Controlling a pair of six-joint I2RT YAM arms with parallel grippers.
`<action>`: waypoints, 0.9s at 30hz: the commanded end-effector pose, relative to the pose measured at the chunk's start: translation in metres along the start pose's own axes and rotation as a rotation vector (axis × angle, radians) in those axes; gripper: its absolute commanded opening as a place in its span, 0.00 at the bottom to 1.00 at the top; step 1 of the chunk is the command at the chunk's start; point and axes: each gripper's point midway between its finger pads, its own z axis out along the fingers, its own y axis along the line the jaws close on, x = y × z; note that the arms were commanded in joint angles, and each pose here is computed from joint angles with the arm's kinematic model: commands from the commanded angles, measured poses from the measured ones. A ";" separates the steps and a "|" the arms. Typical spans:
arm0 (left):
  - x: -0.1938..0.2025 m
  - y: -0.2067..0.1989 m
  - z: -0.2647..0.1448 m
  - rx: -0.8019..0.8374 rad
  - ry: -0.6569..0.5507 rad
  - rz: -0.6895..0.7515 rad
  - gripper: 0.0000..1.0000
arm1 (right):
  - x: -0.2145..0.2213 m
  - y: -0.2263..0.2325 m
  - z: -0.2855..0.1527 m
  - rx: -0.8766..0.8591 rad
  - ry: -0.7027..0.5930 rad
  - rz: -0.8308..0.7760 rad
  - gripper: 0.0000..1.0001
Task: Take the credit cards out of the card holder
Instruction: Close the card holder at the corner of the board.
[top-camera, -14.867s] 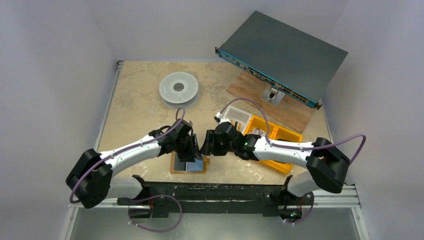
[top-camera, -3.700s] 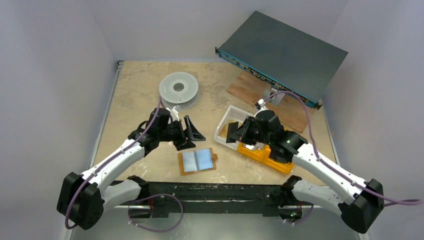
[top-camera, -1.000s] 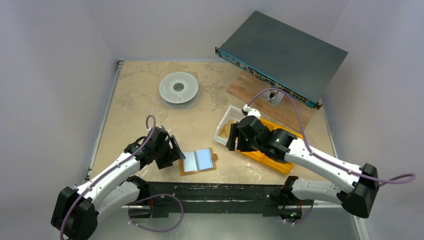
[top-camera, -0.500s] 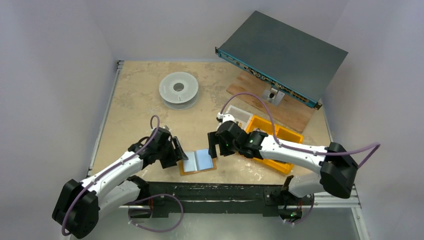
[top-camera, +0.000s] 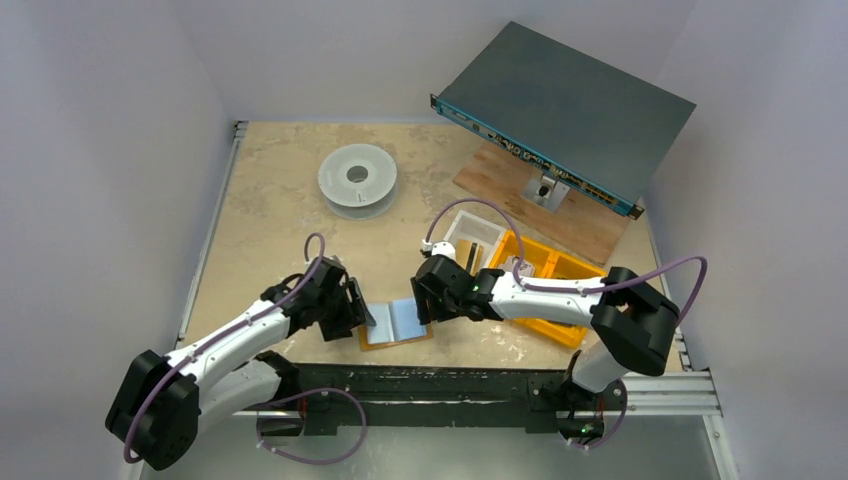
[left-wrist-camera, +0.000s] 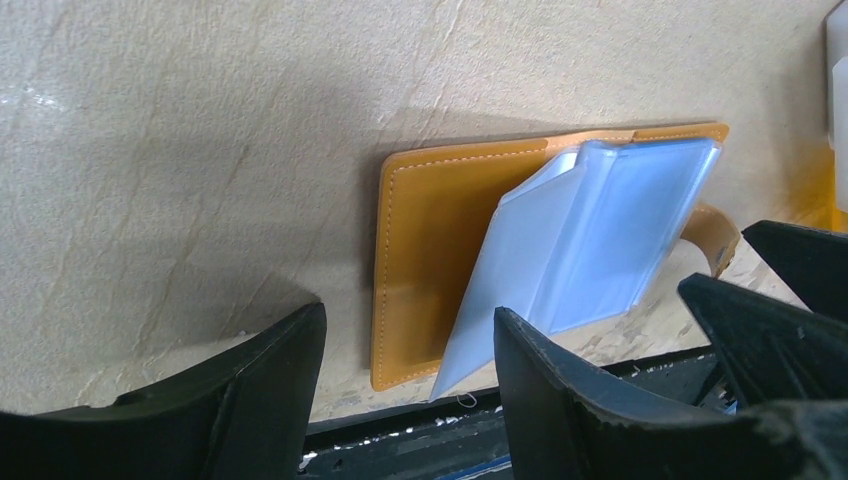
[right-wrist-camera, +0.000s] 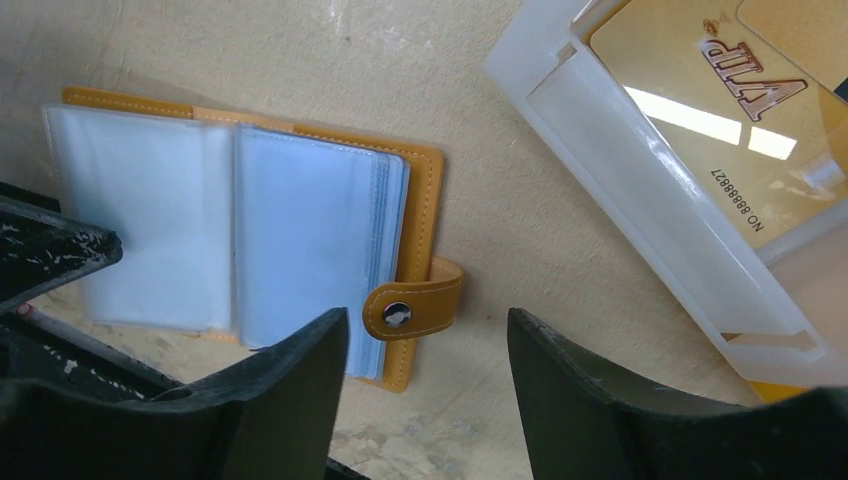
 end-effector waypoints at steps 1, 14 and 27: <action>-0.003 -0.011 -0.001 0.028 -0.006 -0.003 0.62 | -0.015 0.003 0.001 0.004 -0.075 0.056 0.55; 0.000 -0.017 0.004 0.068 0.014 -0.010 0.64 | -0.008 0.002 0.013 0.020 -0.055 0.079 0.00; -0.009 -0.054 -0.026 0.204 -0.008 -0.009 0.57 | -0.004 0.003 0.012 0.022 -0.033 0.076 0.00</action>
